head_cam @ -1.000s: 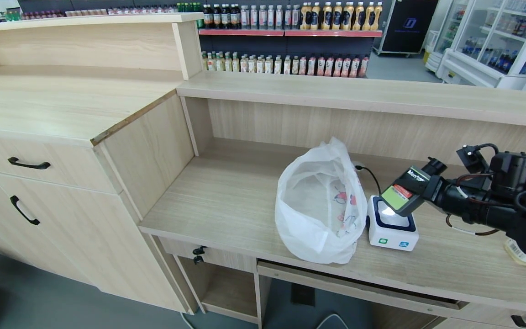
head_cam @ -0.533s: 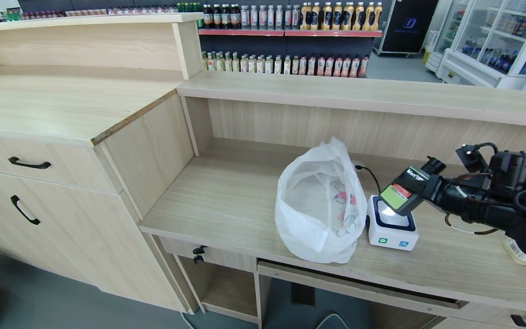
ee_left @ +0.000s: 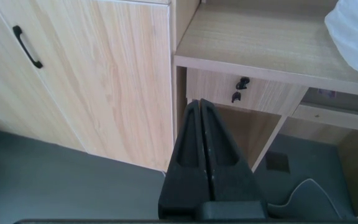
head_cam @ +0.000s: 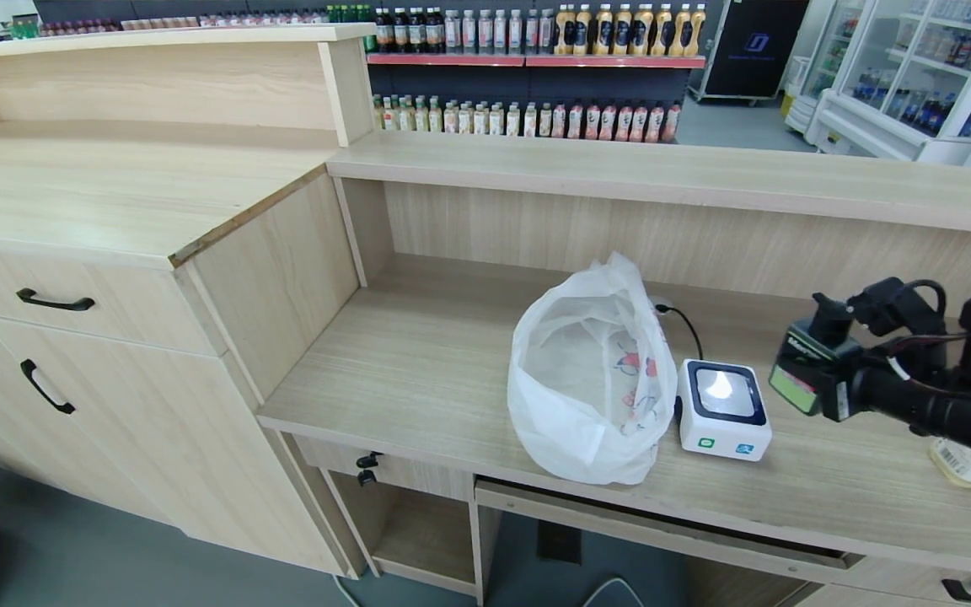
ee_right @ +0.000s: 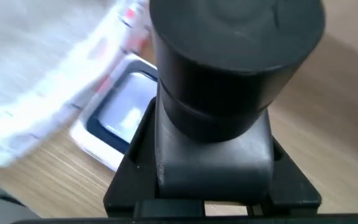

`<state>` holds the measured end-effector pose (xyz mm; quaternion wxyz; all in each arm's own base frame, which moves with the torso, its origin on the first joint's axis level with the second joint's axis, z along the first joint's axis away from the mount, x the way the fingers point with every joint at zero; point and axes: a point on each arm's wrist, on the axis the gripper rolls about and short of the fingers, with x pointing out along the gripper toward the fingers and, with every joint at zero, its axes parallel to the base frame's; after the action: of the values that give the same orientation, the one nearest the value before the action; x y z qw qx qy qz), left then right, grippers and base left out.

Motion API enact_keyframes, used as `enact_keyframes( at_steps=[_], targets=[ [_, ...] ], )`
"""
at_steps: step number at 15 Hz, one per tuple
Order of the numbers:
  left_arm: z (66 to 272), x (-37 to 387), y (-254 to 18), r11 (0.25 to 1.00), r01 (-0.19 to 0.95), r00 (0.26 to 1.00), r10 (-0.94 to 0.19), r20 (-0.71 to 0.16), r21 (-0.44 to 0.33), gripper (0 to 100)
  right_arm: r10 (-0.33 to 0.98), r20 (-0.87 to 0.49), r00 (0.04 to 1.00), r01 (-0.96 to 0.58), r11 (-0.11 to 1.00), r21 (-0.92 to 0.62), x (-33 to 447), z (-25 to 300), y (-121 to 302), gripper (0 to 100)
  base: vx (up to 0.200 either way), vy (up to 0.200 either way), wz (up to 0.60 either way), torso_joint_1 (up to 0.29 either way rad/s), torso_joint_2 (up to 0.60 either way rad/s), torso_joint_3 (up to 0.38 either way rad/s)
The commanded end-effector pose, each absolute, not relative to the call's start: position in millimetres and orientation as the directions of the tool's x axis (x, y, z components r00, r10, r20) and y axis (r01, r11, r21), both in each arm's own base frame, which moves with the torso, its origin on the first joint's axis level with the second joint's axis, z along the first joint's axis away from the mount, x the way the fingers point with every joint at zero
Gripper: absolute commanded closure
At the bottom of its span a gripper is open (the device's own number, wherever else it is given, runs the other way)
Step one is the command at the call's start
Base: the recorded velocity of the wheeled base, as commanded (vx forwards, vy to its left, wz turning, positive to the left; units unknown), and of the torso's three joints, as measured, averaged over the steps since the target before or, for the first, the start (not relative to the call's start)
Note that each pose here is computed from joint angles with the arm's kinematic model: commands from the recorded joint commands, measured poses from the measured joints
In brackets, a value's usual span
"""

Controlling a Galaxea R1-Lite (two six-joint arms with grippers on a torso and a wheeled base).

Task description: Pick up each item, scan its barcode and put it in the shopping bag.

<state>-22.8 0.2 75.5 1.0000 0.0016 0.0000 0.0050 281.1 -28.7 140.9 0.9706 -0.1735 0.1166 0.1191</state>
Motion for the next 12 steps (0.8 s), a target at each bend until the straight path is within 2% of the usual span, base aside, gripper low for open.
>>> enact_keyframes(
  at_steps=[1, 2, 4, 6, 10, 11, 12],
  targets=[
    [75, -23, 0, 1.0, -0.011, 1.0, 0.011, 0.0, 0.003, 100, 0.06, -0.192, 0.98, -0.138, 0.897, -0.421, 240, 168, -42, 100, 0.0, 0.0, 0.0, 0.0, 0.0, 0.0],
    [75, -23, 0, 1.0, -0.011, 1.0, 0.011, 0.0, 0.003, 100, 0.047, -0.151, 0.987, -0.11, 0.891, -0.44, 232, 177, -42, 100, 0.0, 0.0, 0.0, 0.0, 0.0, 0.0],
    [75, -23, 0, 1.0, -0.011, 1.0, 0.011, 0.0, 0.003, 100, 0.04, -0.122, 0.992, -0.092, 0.88, -0.465, 231, 181, -43, 100, 0.0, 0.0, 0.6, 0.005, 0.0, 0.0],
    [75, -23, 0, 1.0, -0.011, 1.0, 0.011, 0.0, 0.005, 100, 0.008, -0.003, 1.0, -0.008, 0.864, -0.503, 236, 193, -41, 100, 0.0, 0.0, 0.6, 0.0, 0.0, 0.005],
    [75, -23, 0, 1.0, -0.011, 1.0, 0.011, 0.0, 0.003, 100, -0.017, 0.093, 0.995, 0.055, 0.905, -0.422, 278, 215, -10, 100, 0.0, 0.0, 0.6, 0.001, 0.0, 0.001],
    [75, -23, 0, 1.0, -0.011, 1.0, 0.011, 0.0, 0.003, 100, 0.028, 0.096, 0.995, 0.009, 0.934, -0.358, 291, 216, 4, 100, 0.0, 0.0, 0.6, 0.007, 0.0, 0.002],
    [75, -23, 0, 1.0, -0.011, 1.0, 0.011, 0.0, 0.003, 100, 0.072, 0.052, 0.996, -0.053, 0.952, -0.3, 304, 205, 12, 100, 0.0, 0.0, 0.0, 0.0, 0.0, 0.0]
  ],
)
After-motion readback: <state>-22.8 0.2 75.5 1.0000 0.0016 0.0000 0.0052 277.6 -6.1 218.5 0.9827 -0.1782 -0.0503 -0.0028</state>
